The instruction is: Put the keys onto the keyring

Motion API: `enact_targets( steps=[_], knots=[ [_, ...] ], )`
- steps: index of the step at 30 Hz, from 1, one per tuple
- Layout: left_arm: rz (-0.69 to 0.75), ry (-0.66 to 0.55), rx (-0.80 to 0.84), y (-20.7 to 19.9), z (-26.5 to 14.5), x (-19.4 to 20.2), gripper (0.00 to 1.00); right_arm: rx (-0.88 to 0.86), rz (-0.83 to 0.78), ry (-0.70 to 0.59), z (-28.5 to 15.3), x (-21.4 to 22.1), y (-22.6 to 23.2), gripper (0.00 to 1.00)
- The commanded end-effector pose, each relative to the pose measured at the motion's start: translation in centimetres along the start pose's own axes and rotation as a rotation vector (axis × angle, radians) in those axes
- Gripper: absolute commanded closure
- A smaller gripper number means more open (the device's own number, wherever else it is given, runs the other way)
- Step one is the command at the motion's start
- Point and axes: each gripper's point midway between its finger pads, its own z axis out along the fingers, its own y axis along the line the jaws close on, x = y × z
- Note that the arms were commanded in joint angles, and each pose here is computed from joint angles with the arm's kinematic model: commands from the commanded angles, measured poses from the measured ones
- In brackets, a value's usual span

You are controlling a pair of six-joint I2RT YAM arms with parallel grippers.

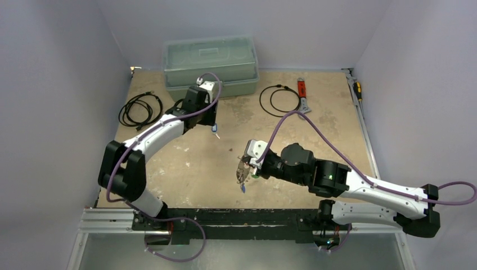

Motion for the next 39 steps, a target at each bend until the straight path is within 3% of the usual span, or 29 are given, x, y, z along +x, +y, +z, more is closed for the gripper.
enact_targets(
  steps=[1,9,13,18,24,34,39],
  knots=[
    [-0.093,0.023,-0.020,0.2,2.1,-0.8,0.46,0.040,0.024,-0.058,-0.2,-1.6,-0.8,1.00],
    [-0.291,0.050,-0.183,1.8,4.9,0.4,0.62,0.032,0.019,-0.051,0.2,-1.5,-0.6,1.00],
    [-0.347,0.051,-0.222,1.6,6.3,0.8,0.63,0.033,0.018,-0.046,0.3,-1.4,-0.6,1.00],
    [-0.360,0.058,-0.252,0.8,7.7,1.5,0.57,0.031,0.016,-0.029,0.4,-1.1,-0.5,1.00],
    [-0.366,0.053,-0.263,0.3,8.0,2.3,0.57,0.030,0.016,-0.027,0.6,-1.0,-0.4,1.00],
    [-0.365,0.067,-0.275,0.4,9.2,3.5,0.63,0.024,0.016,-0.024,0.6,-0.9,-0.3,1.00],
    [-0.361,0.074,-0.277,0.2,9.2,3.9,0.71,0.023,0.015,-0.022,0.7,-0.8,-0.3,1.00]
  ],
)
